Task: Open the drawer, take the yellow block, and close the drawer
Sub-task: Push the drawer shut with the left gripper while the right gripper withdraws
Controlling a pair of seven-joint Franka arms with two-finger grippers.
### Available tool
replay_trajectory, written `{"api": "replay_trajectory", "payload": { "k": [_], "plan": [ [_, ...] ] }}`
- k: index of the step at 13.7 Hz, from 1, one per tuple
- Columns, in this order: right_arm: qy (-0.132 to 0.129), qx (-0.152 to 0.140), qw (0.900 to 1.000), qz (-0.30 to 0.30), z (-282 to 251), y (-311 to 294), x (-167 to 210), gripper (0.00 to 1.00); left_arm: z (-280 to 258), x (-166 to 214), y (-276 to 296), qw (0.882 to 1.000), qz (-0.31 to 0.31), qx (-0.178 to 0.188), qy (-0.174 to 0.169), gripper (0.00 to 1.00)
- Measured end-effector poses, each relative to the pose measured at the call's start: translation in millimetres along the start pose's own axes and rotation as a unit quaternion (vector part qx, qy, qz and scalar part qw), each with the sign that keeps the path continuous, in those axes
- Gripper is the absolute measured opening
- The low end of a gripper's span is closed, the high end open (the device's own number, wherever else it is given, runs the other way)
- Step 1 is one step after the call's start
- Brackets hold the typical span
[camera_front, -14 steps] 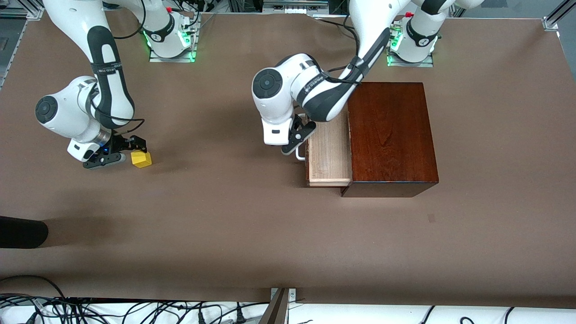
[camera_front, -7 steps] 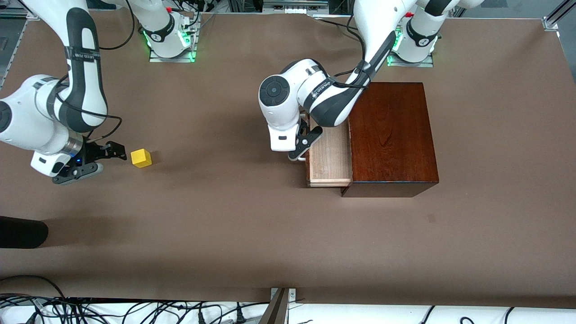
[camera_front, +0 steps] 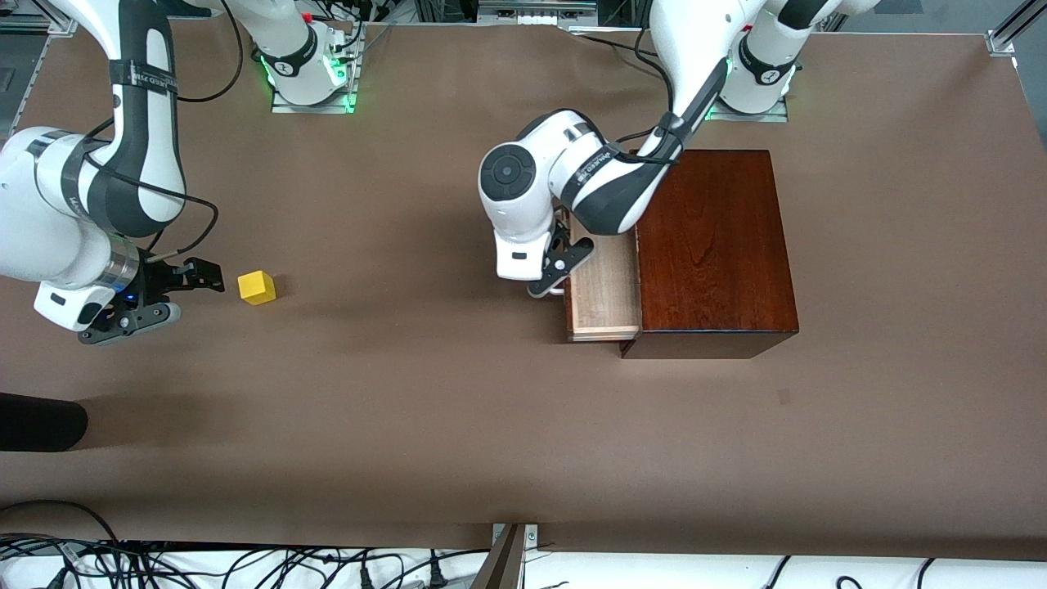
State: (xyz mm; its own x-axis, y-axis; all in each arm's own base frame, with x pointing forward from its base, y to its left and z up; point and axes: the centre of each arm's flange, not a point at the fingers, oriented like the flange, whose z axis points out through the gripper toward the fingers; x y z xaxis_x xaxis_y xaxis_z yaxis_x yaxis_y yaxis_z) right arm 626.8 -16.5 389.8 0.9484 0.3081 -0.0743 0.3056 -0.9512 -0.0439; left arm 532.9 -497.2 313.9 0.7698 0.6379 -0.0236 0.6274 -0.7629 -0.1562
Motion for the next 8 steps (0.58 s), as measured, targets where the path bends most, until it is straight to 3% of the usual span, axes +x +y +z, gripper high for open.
{"api": "replay_trajectory", "payload": {
  "k": [8],
  "plan": [
    [-0.017,-0.018,1.000,0.019,-1,-25,18,1.00,4,69,-49,0.999,0.027,0.048,0.000,0.01]
  ]
}}
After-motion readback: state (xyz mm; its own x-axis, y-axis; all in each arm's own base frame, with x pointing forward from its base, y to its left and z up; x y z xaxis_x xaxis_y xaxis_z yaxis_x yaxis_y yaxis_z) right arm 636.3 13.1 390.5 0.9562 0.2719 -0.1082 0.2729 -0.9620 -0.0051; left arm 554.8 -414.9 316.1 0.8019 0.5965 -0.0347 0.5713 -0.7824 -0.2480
